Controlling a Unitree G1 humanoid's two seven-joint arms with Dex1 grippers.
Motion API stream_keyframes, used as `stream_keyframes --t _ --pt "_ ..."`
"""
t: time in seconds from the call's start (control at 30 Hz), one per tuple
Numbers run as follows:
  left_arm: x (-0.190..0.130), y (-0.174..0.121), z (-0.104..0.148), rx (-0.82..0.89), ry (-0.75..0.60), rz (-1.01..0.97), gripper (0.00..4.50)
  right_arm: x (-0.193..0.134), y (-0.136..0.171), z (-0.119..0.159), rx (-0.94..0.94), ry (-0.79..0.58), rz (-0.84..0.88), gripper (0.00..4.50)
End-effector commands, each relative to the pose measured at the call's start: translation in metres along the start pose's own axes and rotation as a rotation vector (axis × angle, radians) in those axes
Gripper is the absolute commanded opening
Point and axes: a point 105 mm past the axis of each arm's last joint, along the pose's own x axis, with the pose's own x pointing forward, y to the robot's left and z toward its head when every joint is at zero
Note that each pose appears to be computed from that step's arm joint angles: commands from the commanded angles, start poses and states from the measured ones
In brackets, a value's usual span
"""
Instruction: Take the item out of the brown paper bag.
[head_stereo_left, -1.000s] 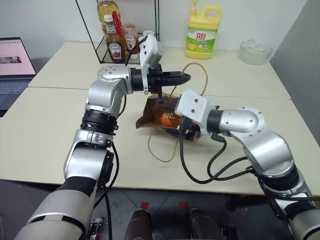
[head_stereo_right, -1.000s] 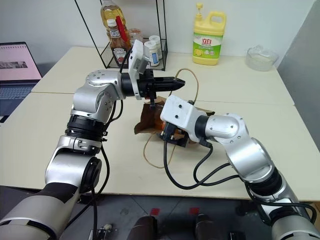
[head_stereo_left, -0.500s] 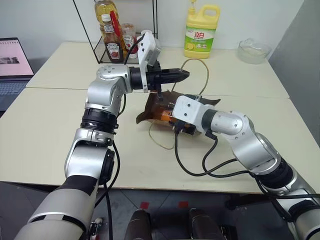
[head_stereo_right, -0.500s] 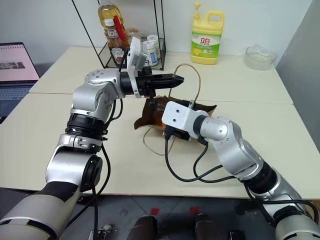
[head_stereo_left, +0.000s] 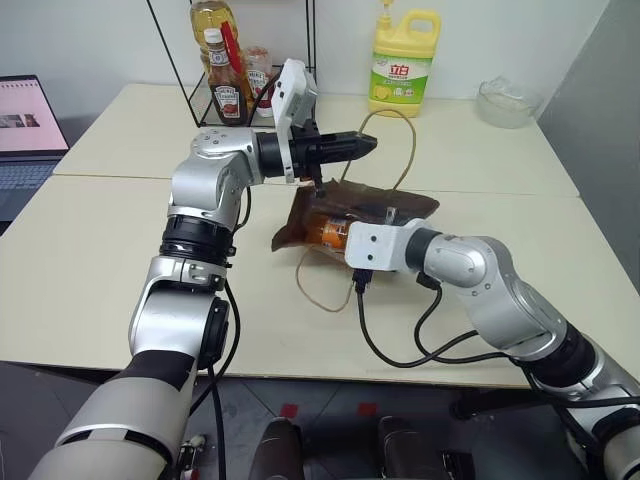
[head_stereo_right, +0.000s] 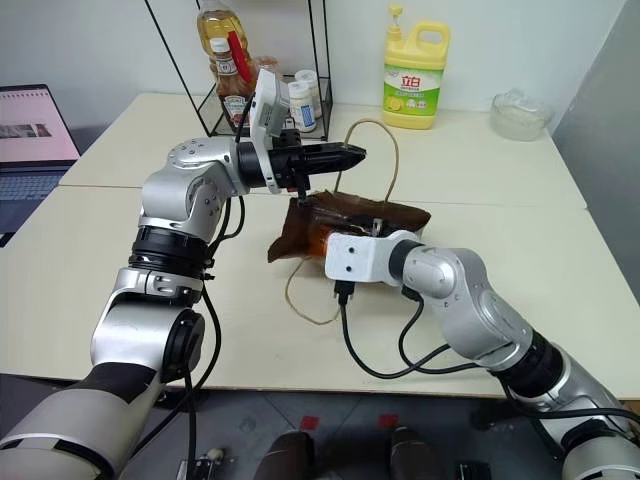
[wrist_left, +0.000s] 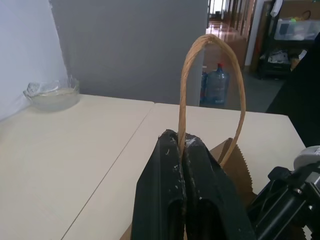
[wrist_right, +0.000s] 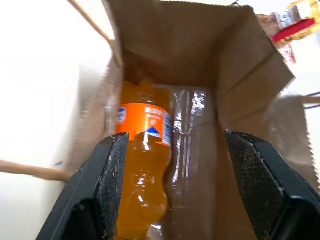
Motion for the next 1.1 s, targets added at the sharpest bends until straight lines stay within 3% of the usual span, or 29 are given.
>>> stream_keyframes --t 0.03,0.4,0.93,1.03,1.1 --pt "0.004 -0.007 0.025 0.063 -0.058 -0.041 0.00 0.002 -0.014 0.004 -0.045 0.011 -0.013 3.21" --pt "0.005 -0.013 0.025 0.060 -0.061 -0.074 0.00 0.022 -0.008 -0.010 0.026 0.120 0.162 3.21" --pt "0.004 -0.022 0.025 0.056 -0.072 -0.089 0.00 0.038 0.016 -0.032 -0.073 0.251 0.282 3.21" --pt "0.002 -0.022 0.024 0.051 -0.071 -0.084 0.00 0.037 0.018 -0.032 -0.068 0.253 0.278 3.80" --pt "0.002 -0.023 0.023 0.046 -0.072 -0.082 0.00 0.037 0.021 -0.033 -0.066 0.259 0.280 4.47"
